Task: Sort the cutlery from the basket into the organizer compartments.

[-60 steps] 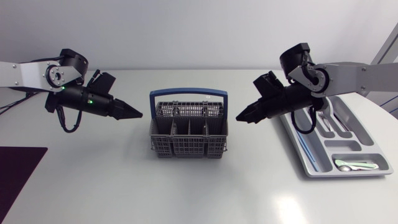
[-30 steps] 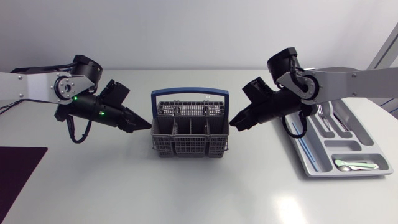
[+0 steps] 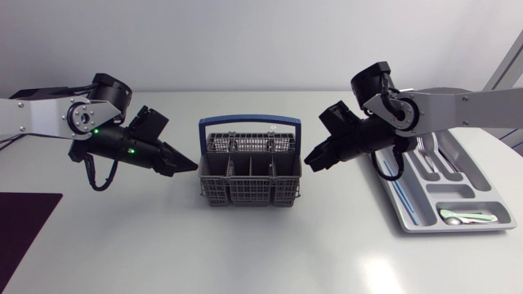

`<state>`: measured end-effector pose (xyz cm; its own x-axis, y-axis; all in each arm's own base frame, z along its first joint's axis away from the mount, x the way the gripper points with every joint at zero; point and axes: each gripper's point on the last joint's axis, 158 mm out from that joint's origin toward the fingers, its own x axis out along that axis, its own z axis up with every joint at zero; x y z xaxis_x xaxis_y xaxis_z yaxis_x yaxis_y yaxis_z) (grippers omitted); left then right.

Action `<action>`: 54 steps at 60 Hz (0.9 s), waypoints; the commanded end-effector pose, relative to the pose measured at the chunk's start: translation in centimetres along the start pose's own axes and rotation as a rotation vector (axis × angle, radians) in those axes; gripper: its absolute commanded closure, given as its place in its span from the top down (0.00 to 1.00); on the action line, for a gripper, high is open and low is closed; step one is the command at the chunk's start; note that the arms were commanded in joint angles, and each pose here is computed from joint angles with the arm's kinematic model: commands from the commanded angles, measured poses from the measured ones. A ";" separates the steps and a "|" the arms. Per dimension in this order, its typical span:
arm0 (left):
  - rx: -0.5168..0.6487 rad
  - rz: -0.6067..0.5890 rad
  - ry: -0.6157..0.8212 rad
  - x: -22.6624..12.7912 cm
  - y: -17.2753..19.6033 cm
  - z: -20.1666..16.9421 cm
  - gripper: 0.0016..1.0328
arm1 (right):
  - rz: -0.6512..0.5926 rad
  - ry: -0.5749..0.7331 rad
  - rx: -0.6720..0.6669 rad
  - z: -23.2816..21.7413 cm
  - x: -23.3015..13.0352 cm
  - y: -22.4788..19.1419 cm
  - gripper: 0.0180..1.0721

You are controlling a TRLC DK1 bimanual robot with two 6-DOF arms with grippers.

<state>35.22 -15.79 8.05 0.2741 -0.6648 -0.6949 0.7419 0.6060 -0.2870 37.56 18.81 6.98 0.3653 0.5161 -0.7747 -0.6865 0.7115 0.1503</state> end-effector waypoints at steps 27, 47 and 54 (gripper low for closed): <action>0.038 0.174 -0.139 -7.7 -0.4 0.8 0.03 | -0.280 -0.069 -0.012 -1.5 -7.5 -1.8 0.06; 0.070 0.340 -0.164 -11.0 -0.5 0.1 0.97 | -0.424 -0.116 -0.009 -3.1 -11.6 -3.6 0.92; 0.045 0.404 -0.170 -12.1 0.3 0.1 0.96 | -0.469 -0.141 -0.019 -3.3 -13.0 -3.8 0.96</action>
<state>32.48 -8.44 16.81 0.6296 -0.4727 -0.6166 0.6174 0.7862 0.0277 34.00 8.50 14.82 0.7127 0.2214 -0.6656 -0.4481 0.8737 -0.1892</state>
